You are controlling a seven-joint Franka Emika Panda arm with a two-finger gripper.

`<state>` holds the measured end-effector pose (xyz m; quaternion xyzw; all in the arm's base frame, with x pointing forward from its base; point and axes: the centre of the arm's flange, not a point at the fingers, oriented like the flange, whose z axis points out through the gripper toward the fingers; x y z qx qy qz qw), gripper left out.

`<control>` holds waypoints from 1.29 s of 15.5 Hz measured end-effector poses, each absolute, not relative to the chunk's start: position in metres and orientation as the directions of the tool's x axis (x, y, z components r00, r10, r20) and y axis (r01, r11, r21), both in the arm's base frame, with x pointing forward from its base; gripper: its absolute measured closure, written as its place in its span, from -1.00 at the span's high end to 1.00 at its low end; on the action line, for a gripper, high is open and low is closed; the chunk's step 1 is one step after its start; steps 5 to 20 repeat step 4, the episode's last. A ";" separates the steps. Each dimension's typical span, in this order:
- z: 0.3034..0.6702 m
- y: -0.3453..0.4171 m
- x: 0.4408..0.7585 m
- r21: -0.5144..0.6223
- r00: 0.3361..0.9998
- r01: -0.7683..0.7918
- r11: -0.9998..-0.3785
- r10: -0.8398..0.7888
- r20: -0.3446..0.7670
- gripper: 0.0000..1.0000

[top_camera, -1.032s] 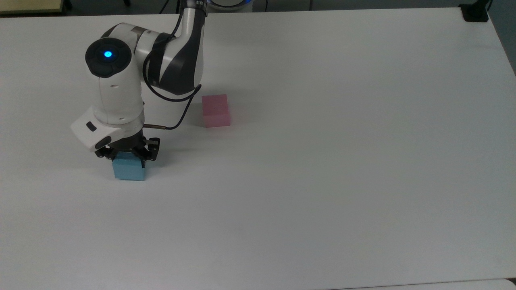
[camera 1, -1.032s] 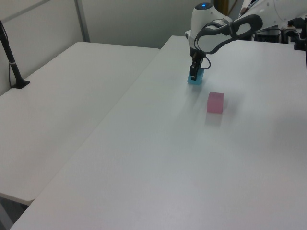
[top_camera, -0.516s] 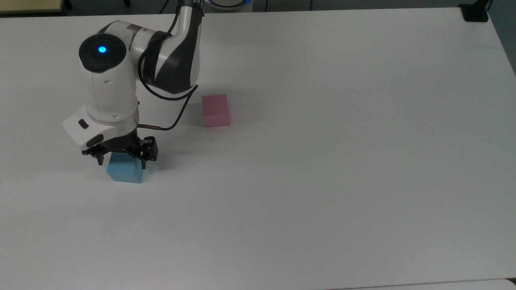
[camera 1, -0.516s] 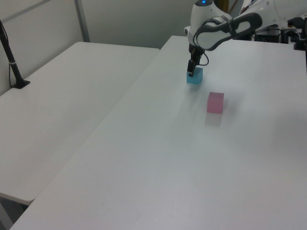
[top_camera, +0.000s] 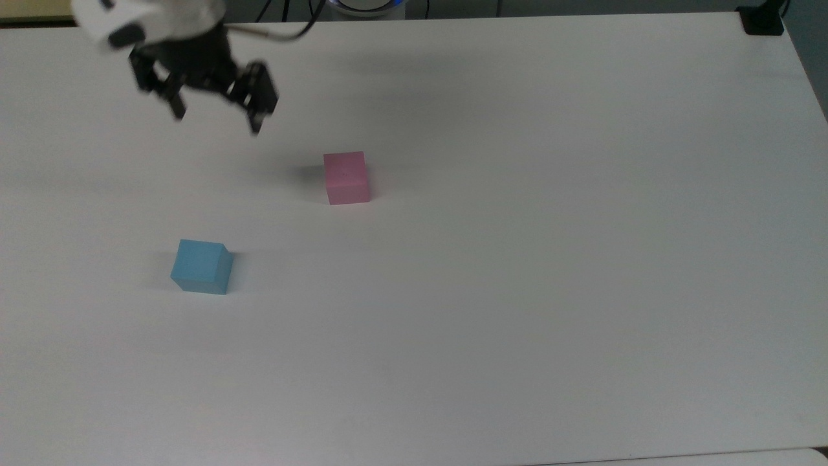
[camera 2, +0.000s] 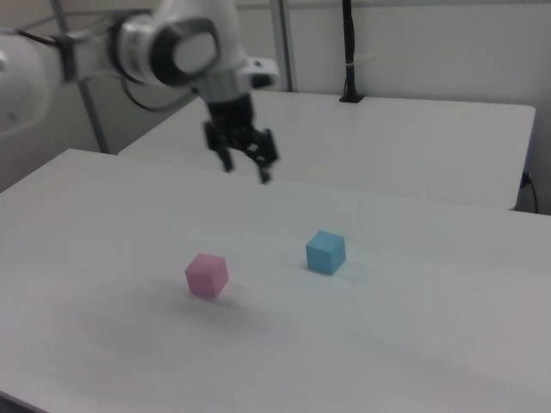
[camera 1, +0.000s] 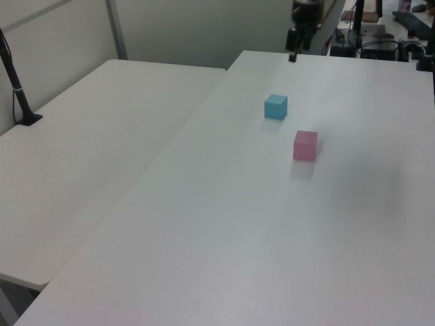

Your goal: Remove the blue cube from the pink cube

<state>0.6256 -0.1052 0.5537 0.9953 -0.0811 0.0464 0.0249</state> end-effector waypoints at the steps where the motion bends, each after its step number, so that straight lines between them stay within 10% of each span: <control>1: 0.573 -0.091 0.609 0.023 0.985 -0.160 -0.987 -0.158 0.069 1.00; 20: 0.602 -0.049 0.572 0.022 0.991 -0.133 -0.991 -0.132 0.022 1.00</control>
